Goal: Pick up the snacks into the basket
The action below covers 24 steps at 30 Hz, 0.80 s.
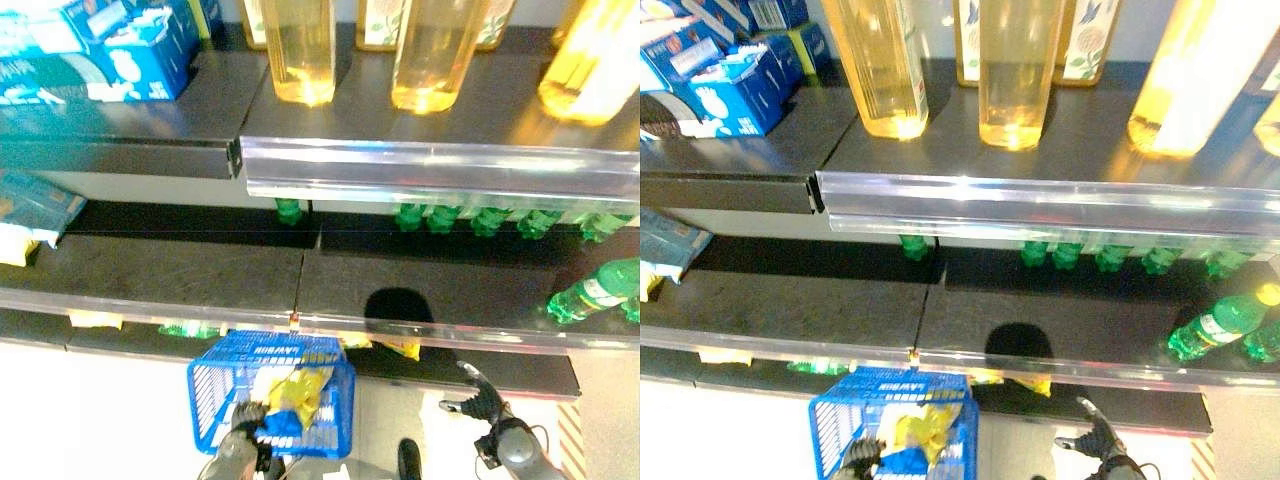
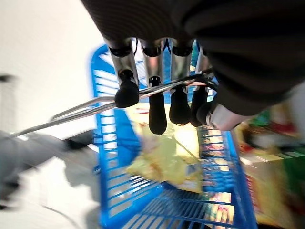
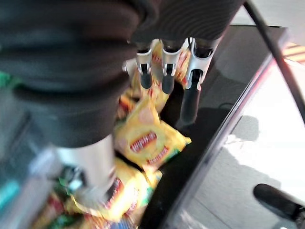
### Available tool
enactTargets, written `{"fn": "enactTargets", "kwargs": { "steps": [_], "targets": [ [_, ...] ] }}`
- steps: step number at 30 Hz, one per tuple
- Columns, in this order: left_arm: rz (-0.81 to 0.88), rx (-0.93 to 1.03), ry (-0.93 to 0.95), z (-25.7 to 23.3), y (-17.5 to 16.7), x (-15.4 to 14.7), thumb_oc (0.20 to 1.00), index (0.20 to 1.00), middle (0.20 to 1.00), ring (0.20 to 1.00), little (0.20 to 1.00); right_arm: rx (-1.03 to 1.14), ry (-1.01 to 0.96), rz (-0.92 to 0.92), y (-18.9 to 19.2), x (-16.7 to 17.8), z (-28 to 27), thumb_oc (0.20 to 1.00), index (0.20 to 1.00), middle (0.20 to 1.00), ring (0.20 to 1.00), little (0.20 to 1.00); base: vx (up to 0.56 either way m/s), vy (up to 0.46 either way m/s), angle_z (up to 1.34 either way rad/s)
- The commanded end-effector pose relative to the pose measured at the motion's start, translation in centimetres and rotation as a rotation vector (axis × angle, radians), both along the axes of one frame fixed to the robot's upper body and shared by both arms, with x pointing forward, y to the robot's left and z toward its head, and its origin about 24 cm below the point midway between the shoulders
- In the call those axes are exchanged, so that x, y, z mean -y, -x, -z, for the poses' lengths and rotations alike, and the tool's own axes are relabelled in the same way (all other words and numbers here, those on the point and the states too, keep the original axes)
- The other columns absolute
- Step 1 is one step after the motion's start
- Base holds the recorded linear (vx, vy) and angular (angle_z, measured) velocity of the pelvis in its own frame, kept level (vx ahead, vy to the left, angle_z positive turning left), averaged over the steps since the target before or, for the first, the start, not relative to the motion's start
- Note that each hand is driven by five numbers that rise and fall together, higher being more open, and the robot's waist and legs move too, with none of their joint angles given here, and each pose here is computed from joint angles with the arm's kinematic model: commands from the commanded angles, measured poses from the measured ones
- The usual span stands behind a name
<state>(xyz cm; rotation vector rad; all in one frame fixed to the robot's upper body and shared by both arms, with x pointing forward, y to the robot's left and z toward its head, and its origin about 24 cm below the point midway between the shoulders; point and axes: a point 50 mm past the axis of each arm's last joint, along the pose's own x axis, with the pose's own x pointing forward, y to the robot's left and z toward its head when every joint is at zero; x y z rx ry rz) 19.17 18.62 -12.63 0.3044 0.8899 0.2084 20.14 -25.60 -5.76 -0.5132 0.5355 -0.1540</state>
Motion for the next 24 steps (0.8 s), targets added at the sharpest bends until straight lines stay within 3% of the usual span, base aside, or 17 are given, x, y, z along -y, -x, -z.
{"fn": "enactTargets", "kwargs": {
  "steps": [1, 7, 14, 18, 24],
  "targets": [
    [0.069, -0.099, -0.125, 0.9, 1.3, -1.1, 0.2, 0.2, 0.2, 0.2, 0.2, 0.169, -0.092, 0.171, 0.2, 1.8, -1.9, 1.0, 1.0, 1.0, 1.0, 1.0, 0.05, -0.072, 0.07],
    [0.016, -0.387, -0.13, 3.6, 9.0, -3.2, 0.2, 0.2, 0.2, 0.2, 0.2, 0.325, -0.126, 0.33, 1.5, 4.8, -4.4, 1.0, 1.0, 1.0, 1.0, 1.0, 0.02, -0.14, 0.03],
    [-0.043, -0.359, -0.088, 3.8, 9.2, -2.0, 0.2, 0.2, 0.2, 0.2, 0.2, 0.483, -0.118, 0.449, 2.2, 6.5, -6.9, 1.0, 1.0, 1.0, 1.0, 1.0, -0.07, -0.157, 0.1],
    [0.116, -0.297, -0.139, 3.5, 7.7, -0.5, 0.2, 0.2, 0.2, 0.2, 0.2, 0.499, -0.086, 0.475, 1.6, 6.6, -7.0, 1.0, 1.0, 1.0, 1.0, 1.0, -0.1, -0.149, 0.32],
    [-0.062, -0.371, -0.039, 4.2, 9.8, -0.5, 0.2, 0.2, 0.2, 0.2, 0.2, 0.44, -0.116, 0.539, 1.2, 6.5, -5.3, 1.0, 1.0, 1.0, 1.0, 1.0, 0.0, -0.018, -0.27]
  ]
}}
